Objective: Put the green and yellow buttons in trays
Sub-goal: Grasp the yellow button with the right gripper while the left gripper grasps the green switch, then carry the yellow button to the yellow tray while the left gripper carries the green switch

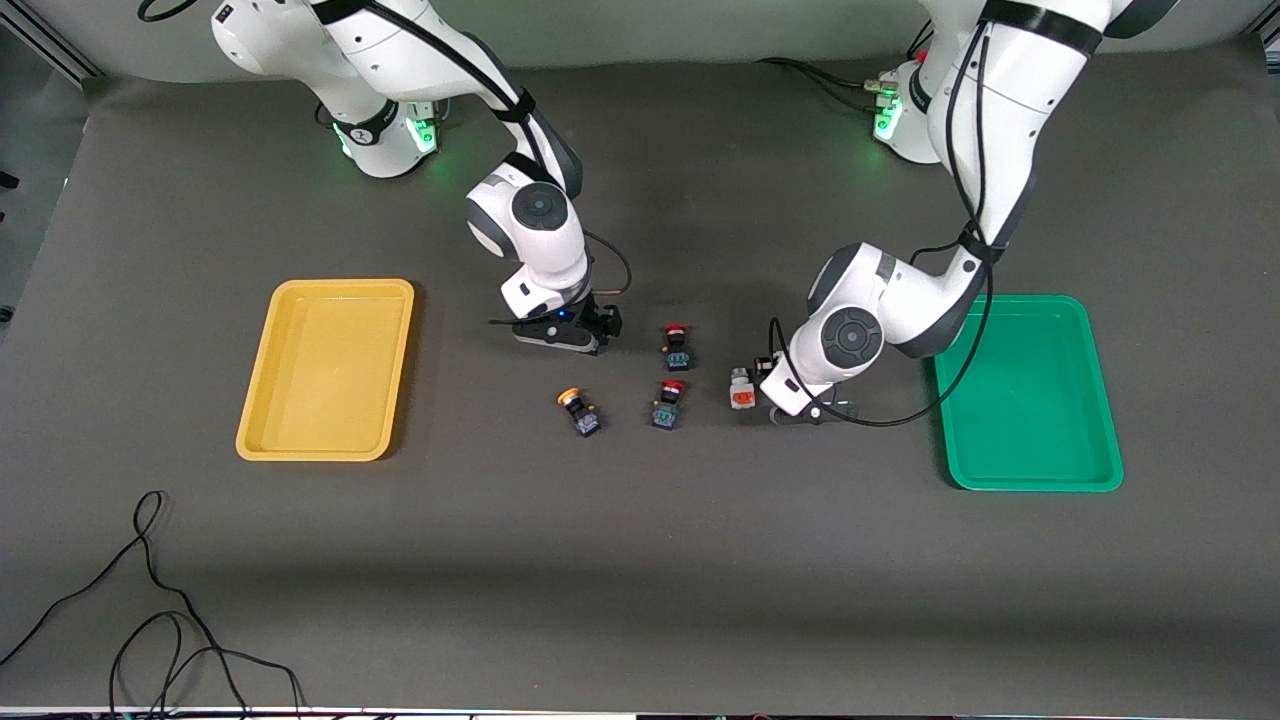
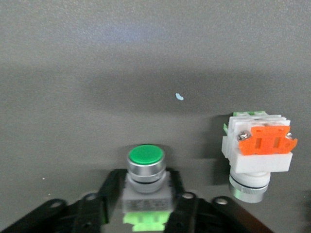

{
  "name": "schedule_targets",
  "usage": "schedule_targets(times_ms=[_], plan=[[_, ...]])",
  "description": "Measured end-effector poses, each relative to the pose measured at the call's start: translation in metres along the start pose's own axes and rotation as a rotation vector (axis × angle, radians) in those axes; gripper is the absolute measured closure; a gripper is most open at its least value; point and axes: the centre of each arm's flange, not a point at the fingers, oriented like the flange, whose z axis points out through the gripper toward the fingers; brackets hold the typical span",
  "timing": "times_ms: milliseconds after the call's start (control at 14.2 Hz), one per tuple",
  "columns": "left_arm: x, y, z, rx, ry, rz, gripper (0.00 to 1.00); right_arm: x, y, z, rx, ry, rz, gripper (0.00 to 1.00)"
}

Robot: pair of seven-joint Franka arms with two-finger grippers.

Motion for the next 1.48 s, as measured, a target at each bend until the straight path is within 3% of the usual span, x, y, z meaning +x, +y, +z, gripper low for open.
schedule_targets(times_ms=[211,282,493,705,987,1198,1480], plan=[[0.001,0.000,-0.003,-0.005,0.009,-0.038,0.59,0.001,-0.002,-0.002,0.004,0.003,0.000,0.56],[0.003,0.000,-0.008,-0.008,0.017,-0.048,0.59,0.002,-0.002,-0.002,0.006,0.004,0.000,0.59],[0.005,-0.002,-0.055,0.015,0.024,-0.047,0.59,0.011,-0.012,-0.022,0.000,0.007,0.002,0.59],[0.006,-0.026,-0.144,0.070,-0.008,-0.008,0.59,0.037,-0.031,-0.096,-0.046,-0.001,0.017,0.59],[0.031,-0.153,-0.252,0.081,-0.042,0.127,0.59,0.074,-0.040,-0.218,-0.076,-0.021,0.019,0.59],[0.056,-0.273,-0.254,0.087,-0.040,0.253,0.59,0.126,0.000,-0.246,-0.082,-0.048,-0.076,0.59],[0.080,-0.393,-0.194,0.037,0.013,0.364,0.59,0.211,0.115,-0.249,-0.101,-0.092,-0.253,0.59]])
